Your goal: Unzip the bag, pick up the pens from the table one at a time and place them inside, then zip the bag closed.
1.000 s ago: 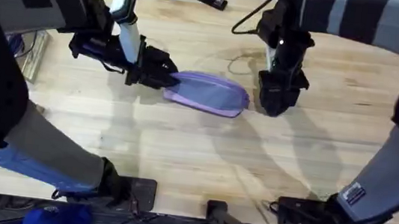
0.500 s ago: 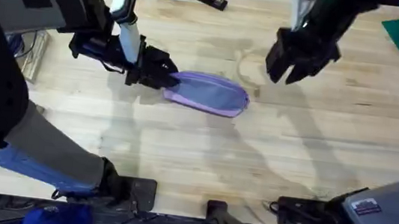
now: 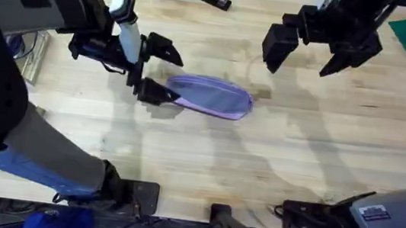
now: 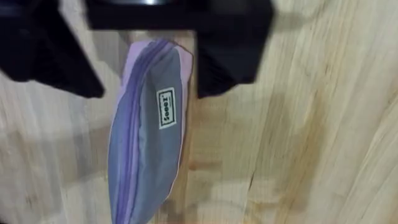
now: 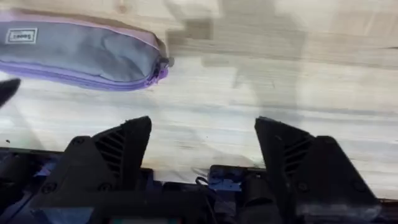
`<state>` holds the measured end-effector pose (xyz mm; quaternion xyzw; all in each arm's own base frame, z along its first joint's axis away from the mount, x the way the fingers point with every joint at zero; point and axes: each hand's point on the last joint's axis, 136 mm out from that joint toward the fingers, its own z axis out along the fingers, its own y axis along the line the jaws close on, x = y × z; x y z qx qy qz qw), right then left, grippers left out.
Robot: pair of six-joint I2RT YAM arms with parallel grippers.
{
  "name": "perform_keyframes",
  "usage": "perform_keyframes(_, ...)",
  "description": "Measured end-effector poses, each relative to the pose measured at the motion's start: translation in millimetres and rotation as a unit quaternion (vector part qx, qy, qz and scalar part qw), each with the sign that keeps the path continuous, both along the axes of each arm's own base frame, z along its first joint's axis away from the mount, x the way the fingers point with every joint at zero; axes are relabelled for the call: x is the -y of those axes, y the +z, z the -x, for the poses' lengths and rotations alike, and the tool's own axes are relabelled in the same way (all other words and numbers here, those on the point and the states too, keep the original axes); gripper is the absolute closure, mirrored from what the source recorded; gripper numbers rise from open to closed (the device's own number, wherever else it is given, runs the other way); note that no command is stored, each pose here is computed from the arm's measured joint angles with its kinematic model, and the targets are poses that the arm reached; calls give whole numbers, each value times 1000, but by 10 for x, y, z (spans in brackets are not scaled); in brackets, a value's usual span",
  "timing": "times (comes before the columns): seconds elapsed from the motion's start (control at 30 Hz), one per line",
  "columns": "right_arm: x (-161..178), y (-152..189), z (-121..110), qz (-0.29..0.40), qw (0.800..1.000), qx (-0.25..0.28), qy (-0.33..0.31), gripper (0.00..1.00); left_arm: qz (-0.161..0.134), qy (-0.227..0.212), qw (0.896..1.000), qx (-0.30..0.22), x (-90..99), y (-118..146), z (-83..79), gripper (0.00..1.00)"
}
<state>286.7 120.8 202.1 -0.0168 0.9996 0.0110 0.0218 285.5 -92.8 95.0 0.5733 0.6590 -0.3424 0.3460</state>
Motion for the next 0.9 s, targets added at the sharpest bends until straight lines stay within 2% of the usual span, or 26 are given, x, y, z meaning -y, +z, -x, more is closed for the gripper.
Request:
perform_keyframes(0.03,0,0,1,0,1000,0,0,5,1,1,1000,-2,1,2,2,29)
perform_keyframes(0.1,1,1,2,0,1000,0,0,5,0,1,1000,-1,1,1,0,9)
perform_keyframes(0.6,-1,2,-3,0,1000,1,0,5,1,2,1000,-8,2,25,31,6)
perform_keyframes(0.8,33,-2,80,7,1000,-16,0,5,-6,13,1000,27,-50,304,73,7)
perform_keyframes(0.9,39,-2,92,8,1000,-19,0,5,-11,38,998,46,-111,495,75,7)
